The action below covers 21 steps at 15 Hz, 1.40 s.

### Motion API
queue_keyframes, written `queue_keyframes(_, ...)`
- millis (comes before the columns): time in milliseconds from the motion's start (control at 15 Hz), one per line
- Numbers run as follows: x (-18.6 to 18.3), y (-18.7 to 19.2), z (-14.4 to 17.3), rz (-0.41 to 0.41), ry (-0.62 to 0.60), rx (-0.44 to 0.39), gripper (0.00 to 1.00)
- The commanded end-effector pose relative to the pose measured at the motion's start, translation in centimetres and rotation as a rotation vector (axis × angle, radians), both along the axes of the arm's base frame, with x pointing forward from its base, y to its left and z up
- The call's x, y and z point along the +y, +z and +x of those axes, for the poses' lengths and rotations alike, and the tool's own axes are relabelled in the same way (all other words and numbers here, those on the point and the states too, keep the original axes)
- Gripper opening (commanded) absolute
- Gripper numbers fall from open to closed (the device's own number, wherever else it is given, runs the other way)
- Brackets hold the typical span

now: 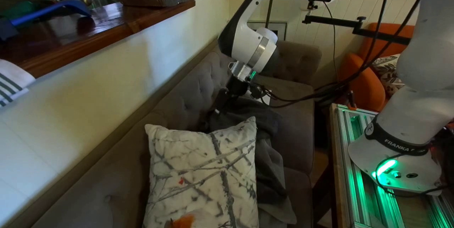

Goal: Move the pillow on the sofa

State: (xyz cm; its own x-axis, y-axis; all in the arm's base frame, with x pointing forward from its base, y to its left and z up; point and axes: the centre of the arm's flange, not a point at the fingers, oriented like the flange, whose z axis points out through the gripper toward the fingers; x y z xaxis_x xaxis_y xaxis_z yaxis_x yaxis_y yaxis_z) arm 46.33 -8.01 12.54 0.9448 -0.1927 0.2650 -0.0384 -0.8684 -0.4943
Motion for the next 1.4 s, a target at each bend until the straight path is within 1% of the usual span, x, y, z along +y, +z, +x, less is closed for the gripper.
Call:
queue_keyframes(0,1.3,-3.3,2.4,0.097,0.171,0.072,1.00)
queue_keyframes(200,3.9,-4.5,2.6,0.147,0.336,0.155,1.00)
queue_keyframes(267,4.6,-4.7,2.9,0.158,0.387,0.180,0.75)
queue_keyframes(333,5.5,-4.9,3.2,0.168,0.439,0.205,0.74)
queue_keyframes(467,6.8,-5.0,3.9,0.178,0.534,0.254,0.60)
queue_keyframes(600,7.3,-5.2,4.4,0.172,0.615,0.310,0.45)
queue_keyframes(733,7.3,-4.8,4.7,0.162,0.644,0.322,0.32)
queue_keyframes(867,6.8,-4.4,4.7,0.157,0.620,0.314,0.18)
queue_keyframes(933,6.4,-4.3,4.5,0.159,0.597,0.309,0.12)
queue_keyframes(1000,5.7,-4.3,4.1,0.142,0.559,0.299,0.05)
queue_keyframes(1067,4.9,-4.3,3.3,0.133,0.515,0.295,0.02)
queue_keyframes(1133,3.7,-4.4,1.8,0.107,0.459,0.296,0.00)
queue_keyframes(1200,2.6,-4.5,0.5,0.107,0.418,0.308,0.02)
queue_keyframes(1267,1.2,-4.7,-1.8,0.100,0.354,0.325,0.02)
queue_keyframes(1333,0.1,-4.5,-3.7,0.111,0.305,0.340,0.01)
